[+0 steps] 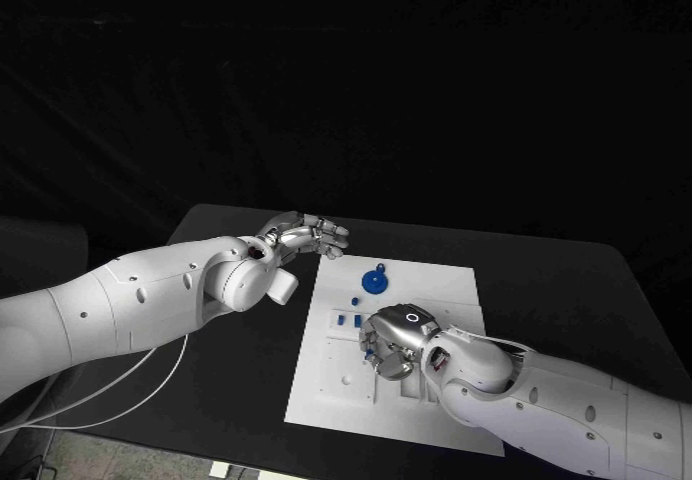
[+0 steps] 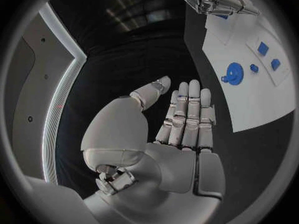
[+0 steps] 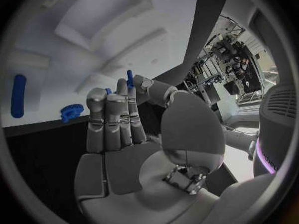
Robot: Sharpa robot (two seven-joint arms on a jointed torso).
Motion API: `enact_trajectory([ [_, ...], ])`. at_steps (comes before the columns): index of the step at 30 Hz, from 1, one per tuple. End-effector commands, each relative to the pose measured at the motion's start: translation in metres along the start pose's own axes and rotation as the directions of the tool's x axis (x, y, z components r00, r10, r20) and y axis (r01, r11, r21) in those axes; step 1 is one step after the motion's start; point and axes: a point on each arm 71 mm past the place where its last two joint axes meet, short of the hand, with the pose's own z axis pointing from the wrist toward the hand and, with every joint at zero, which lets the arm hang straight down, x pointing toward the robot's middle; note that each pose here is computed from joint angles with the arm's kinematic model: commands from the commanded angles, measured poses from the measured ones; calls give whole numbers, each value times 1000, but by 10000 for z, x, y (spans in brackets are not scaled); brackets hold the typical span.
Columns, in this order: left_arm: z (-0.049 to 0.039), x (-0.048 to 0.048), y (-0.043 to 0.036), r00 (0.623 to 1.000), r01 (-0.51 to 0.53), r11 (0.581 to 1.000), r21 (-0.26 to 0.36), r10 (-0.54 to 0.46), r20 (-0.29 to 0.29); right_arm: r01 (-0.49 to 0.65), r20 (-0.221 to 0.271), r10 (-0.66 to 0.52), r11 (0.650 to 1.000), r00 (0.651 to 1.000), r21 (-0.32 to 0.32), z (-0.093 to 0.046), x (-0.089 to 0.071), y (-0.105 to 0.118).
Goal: Assemble the parts on the task board
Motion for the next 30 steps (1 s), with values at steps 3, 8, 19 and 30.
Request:
enact_trajectory([
  [3,5,23,-15,1000,9,1000,7,-9,-19,21,-17,-21,1000,1000,-5,4,20,36],
  [8,6,22,-15,1000,9,1000,7,-9,-18,24,-21,-24,1000,999,-6,8,36,38],
  [19,8,18,-13,1000,9,1000,6,-9,-17,28,-30,-28,1000,999,-6,15,62,48],
  [30,12,24,-15,1000,9,1000,6,-9,-18,63,-44,-63,998,997,-3,37,128,63],
])
